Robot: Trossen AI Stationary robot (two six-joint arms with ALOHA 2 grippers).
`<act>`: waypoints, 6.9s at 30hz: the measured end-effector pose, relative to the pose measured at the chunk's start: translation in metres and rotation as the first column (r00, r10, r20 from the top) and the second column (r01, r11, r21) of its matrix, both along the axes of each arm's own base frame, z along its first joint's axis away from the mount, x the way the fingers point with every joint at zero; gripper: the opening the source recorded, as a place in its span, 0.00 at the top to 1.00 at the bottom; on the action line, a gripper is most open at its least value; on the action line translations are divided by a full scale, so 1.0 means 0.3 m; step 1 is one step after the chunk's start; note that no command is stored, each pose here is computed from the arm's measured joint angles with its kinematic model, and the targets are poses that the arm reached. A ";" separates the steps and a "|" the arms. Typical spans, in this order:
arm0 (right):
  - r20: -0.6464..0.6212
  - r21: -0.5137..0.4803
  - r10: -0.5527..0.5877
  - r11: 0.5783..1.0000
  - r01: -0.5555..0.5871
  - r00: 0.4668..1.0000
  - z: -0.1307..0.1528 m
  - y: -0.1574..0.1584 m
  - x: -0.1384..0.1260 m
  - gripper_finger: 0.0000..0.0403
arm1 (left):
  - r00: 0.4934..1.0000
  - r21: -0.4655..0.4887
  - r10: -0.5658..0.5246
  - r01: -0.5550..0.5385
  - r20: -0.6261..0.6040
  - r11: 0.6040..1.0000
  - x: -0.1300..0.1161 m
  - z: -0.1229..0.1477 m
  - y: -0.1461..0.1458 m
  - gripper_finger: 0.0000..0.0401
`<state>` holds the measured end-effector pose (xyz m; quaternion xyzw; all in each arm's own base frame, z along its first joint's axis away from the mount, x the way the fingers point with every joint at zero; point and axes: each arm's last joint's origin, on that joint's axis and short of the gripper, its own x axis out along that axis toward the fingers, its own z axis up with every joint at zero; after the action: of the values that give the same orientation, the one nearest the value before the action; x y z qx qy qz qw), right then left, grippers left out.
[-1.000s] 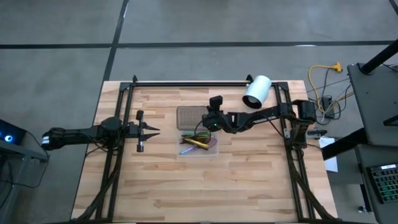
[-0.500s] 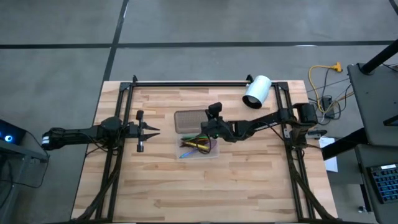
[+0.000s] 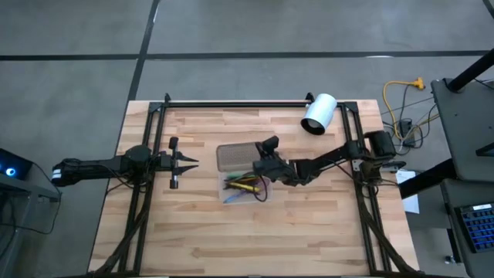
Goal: Pick & place school supplies into a supply box
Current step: Close the supply box
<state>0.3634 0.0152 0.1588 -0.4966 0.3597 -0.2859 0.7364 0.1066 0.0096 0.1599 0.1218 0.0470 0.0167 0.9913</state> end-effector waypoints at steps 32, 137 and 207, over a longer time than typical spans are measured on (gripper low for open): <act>0.078 -0.107 0.084 0.991 -0.076 0.993 -0.027 0.101 -0.075 0.98 | 1.000 0.000 0.001 -0.001 0.000 1.000 0.000 0.000 0.000 0.87; -0.115 -0.331 0.150 0.926 -0.180 0.982 -0.019 0.288 -0.114 0.98 | 1.000 0.000 0.001 -0.001 0.000 1.000 0.000 0.000 0.000 0.87; 0.037 -0.364 0.182 0.918 -0.156 0.983 -0.009 0.290 -0.220 0.98 | 1.000 0.000 0.001 -0.001 0.000 1.000 0.000 0.000 0.000 0.87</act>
<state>0.2974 0.1021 0.1563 -0.6418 0.2309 -0.2996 0.6671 0.1066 0.0096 0.1599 0.1218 0.0473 0.0171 0.9913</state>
